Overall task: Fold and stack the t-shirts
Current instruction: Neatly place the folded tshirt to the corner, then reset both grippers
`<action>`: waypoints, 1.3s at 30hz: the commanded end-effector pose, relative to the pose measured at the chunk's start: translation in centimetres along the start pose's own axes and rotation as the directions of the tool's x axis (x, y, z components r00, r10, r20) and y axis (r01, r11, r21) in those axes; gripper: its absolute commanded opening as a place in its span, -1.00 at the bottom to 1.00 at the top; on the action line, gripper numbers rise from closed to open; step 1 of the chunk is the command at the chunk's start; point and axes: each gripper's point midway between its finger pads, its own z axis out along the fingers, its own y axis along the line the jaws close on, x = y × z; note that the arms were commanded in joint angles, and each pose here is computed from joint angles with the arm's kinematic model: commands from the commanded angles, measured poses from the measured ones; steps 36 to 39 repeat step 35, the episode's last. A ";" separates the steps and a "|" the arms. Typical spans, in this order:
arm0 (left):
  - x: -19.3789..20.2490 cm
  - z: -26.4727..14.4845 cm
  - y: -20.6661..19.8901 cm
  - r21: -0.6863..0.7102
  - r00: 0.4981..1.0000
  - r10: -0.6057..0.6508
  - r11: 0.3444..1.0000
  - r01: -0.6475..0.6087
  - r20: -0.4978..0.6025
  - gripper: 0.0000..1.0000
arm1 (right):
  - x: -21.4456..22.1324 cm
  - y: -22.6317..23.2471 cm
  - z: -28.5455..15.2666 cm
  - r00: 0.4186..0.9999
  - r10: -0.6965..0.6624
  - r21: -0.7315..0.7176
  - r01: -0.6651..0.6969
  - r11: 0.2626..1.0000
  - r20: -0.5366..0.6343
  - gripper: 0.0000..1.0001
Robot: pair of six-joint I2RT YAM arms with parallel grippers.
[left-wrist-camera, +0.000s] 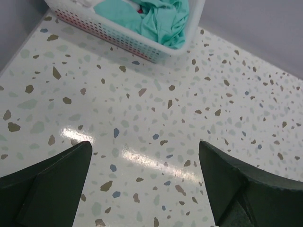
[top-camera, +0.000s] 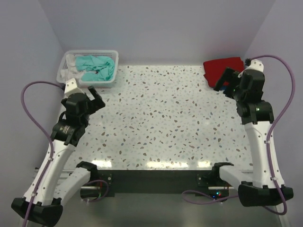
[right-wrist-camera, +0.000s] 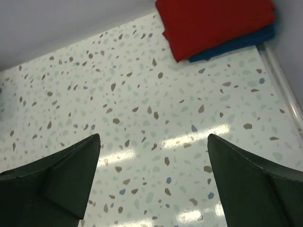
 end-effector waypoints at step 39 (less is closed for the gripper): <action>3.0 -2.3 4.3 -0.041 0.960 -0.256 0.964 0.262 0.114 1.00 | 10.5 3.8 -6.4 0.968 -0.250 -0.240 0.242 0.940 -0.005 0.97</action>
